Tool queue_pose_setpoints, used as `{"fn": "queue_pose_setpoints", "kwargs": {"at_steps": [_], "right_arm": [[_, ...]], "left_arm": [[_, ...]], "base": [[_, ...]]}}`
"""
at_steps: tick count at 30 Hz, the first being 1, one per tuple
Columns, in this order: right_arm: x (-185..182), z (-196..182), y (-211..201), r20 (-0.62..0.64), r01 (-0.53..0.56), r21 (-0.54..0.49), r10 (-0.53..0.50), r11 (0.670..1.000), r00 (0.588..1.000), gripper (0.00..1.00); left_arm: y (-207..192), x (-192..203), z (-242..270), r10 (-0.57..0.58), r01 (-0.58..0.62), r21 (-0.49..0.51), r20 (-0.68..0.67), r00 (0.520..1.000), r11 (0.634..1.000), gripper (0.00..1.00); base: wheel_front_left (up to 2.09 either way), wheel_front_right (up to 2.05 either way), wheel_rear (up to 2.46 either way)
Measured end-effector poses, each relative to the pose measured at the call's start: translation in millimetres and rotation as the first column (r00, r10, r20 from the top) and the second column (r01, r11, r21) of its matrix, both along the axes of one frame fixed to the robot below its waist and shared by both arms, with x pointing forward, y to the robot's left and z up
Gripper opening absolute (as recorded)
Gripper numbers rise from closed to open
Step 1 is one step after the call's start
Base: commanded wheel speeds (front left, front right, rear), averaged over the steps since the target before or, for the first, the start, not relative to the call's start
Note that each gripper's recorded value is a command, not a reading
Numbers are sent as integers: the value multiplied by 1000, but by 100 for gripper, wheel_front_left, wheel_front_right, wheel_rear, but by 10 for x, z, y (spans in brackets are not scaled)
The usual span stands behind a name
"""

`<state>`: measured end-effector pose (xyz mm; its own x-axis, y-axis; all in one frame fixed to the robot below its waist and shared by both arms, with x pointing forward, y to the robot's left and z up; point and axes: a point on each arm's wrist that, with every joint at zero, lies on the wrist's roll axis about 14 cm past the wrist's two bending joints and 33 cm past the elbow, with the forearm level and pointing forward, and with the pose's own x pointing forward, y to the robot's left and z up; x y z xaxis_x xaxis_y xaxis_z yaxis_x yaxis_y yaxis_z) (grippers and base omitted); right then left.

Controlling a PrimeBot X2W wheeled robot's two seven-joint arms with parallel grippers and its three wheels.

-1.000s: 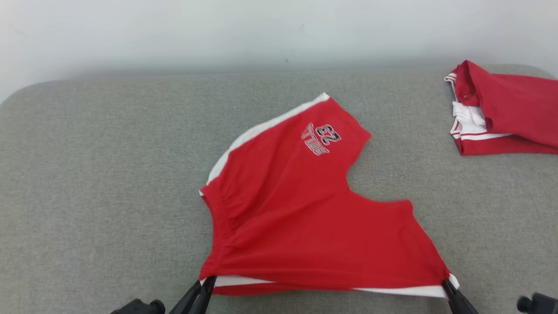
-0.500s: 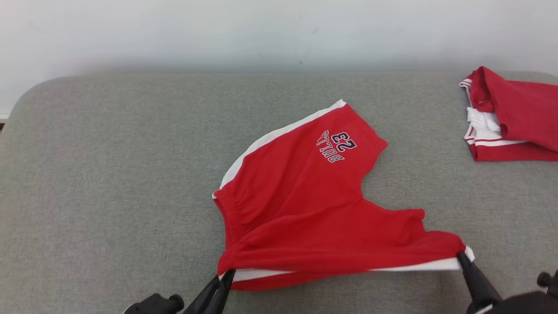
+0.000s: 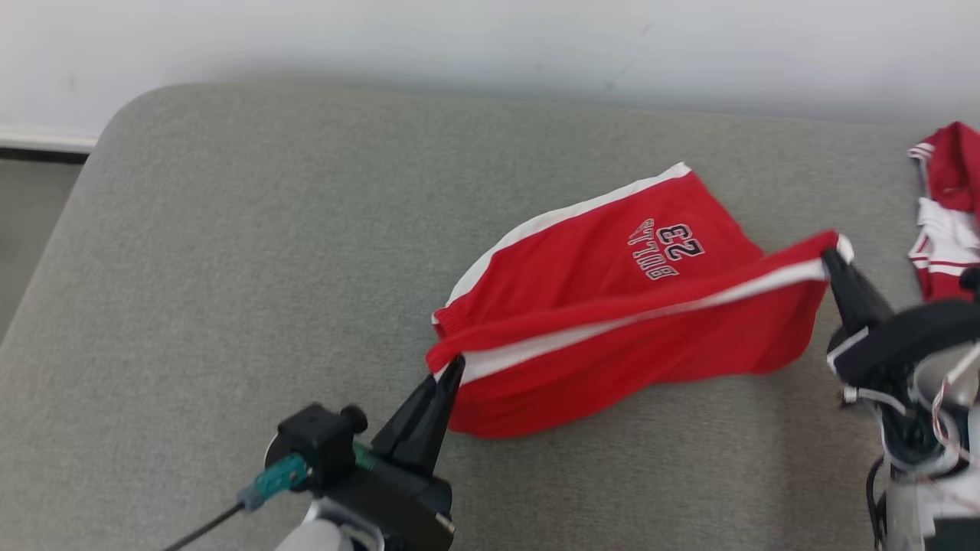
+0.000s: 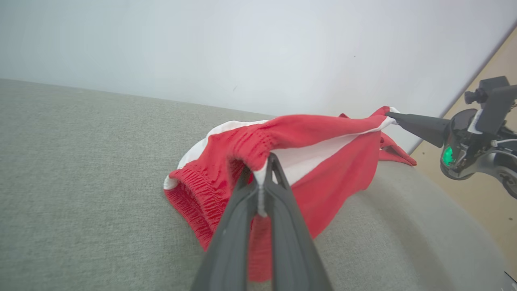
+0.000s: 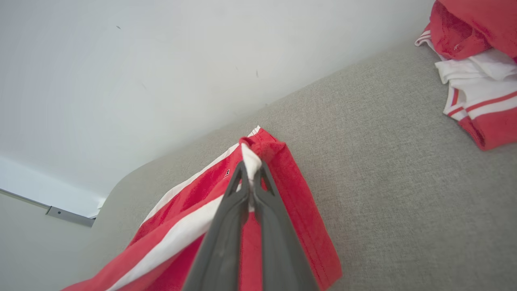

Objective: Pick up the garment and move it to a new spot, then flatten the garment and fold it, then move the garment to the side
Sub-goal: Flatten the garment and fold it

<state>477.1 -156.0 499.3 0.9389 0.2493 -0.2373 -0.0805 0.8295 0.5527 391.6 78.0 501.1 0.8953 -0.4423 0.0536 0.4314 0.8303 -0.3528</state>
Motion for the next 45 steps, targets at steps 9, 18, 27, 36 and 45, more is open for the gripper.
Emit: {"fn": "queue_pose_setpoints", "kwargs": {"at_steps": [9,18,27,36,45], "right_arm": [[839,45,400,13,-84,-111,86,990,996,0],[1299,-199,673,-4,-113,-184,114,976,993,0],[1492,-370,754,-11,-102,-207,102,973,995,35],[1412,-354,715,18,-106,-270,115,957,993,100],[1082,-469,410,-4,-103,-332,108,938,994,100]], "left_arm": [[154,460,-19,81,-82,-31,-35,996,996,0],[262,780,-168,124,-125,-8,-75,989,992,0],[276,889,-263,126,-123,41,-85,988,992,0],[328,864,-130,129,-127,141,-4,992,982,100],[718,565,0,282,-286,125,50,958,950,100]], "base": [[0,0,0],[0,0,0],[0,0,0],[0,0,0],[0,0,0]]}}
